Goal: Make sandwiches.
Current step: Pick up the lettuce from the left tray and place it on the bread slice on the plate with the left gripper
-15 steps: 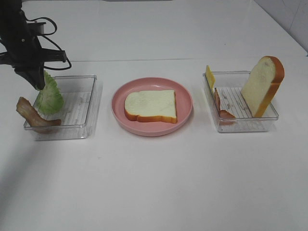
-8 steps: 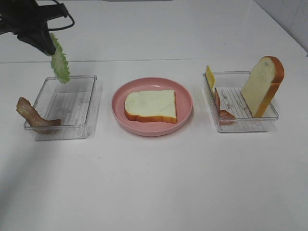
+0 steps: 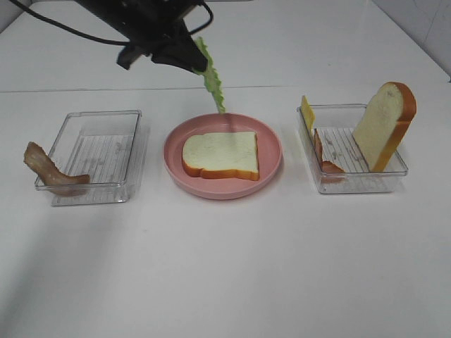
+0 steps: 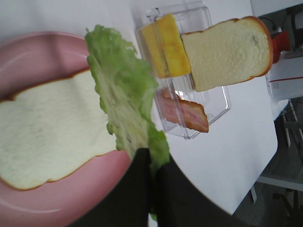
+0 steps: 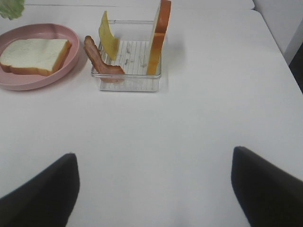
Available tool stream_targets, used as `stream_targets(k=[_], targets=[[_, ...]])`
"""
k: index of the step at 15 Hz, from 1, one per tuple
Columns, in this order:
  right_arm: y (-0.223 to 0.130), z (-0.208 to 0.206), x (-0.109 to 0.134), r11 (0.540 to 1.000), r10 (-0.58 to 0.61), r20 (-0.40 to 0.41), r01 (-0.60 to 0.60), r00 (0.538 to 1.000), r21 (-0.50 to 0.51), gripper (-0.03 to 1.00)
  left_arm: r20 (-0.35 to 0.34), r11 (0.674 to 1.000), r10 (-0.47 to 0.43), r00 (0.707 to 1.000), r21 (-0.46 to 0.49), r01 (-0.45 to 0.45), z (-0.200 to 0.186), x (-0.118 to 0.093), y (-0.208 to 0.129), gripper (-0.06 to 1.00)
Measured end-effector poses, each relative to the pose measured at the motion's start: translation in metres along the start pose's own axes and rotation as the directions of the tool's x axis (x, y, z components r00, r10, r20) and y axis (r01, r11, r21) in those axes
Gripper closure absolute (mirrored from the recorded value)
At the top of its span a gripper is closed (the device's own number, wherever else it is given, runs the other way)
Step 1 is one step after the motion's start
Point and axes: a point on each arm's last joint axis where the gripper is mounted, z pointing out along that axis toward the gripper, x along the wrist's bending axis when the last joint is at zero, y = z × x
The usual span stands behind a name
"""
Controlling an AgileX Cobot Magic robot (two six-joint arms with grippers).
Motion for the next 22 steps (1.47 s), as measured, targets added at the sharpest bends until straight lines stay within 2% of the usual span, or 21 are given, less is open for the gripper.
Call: stream_targets(k=[3, 6, 8, 13, 14, 15, 16, 17, 18, 19, 20, 22], targets=[[0.000, 0.000, 0.000, 1.000, 0.000, 0.000, 0.000, 1.000, 0.000, 0.15, 0.047, 0.999, 0.021, 0.999, 0.049, -0.023, 0.054, -0.004, -0.015, 0.93], [0.000, 0.000, 0.000, 1.000, 0.000, 0.000, 0.000, 1.000, 0.000, 0.15, 0.031, 0.995, 0.002, 1.000, 0.104, -0.006, 0.090, 0.015, -0.027, 0.93], [0.000, 0.000, 0.000, 1.000, 0.000, 0.000, 0.000, 1.000, 0.000, 0.15, 0.000, 0.993, 0.013, 1.000, 0.118, -0.013, 0.097, 0.023, -0.030, 0.93], [0.000, 0.000, 0.000, 1.000, 0.000, 0.000, 0.000, 1.000, 0.000, 0.15, -0.137, 0.986, 0.087, 0.987, 0.151, -0.066, 0.095, 0.037, -0.032, 0.93], [0.000, 0.000, 0.000, 1.000, 0.000, 0.000, 0.000, 1.000, 0.000, 0.15, -0.137, 0.986, 0.087, 0.987, 0.151, -0.066, 0.095, 0.037, -0.032, 0.93], [0.000, 0.000, 0.000, 1.000, 0.000, 0.000, 0.000, 1.000, 0.000, 0.15, -0.165, 0.984, 0.110, 0.980, 0.160, -0.083, 0.095, 0.040, -0.032, 0.89], [0.000, 0.000, 0.000, 1.000, 0.000, 0.000, 0.000, 1.000, 0.000, 0.15, -0.188, 0.980, 0.133, 0.973, 0.169, -0.102, 0.094, 0.042, -0.032, 0.74], [0.000, 0.000, 0.000, 1.000, 0.000, 0.000, 0.000, 1.000, 0.000, 0.15, -0.188, 0.980, 0.133, 0.973, 0.169, -0.102, 0.094, 0.042, -0.032, 0.74], [0.000, 0.000, 0.000, 1.000, 0.000, 0.000, 0.000, 1.000, 0.000, 0.15, -0.198, 0.979, 0.143, 0.970, 0.172, -0.109, 0.093, 0.043, -0.032, 0.52], [0.000, 0.000, 0.000, 1.000, 0.000, 0.000, 0.000, 1.000, 0.000, 0.15, -0.208, 0.978, 0.157, 0.966, 0.169, -0.122, 0.091, 0.042, -0.031, 0.41], [0.000, 0.000, 0.000, 1.000, 0.000, 0.000, 0.000, 1.000, 0.000, 0.15, -0.225, 0.977, 0.181, 0.957, 0.157, -0.148, 0.085, 0.038, -0.028, 0.32], [0.000, 0.000, 0.000, 1.000, 0.000, 0.000, 0.000, 1.000, 0.000, 0.15, -0.253, 0.973, 0.215, 0.943, 0.135, -0.186, 0.070, 0.030, -0.022, 0.26]])
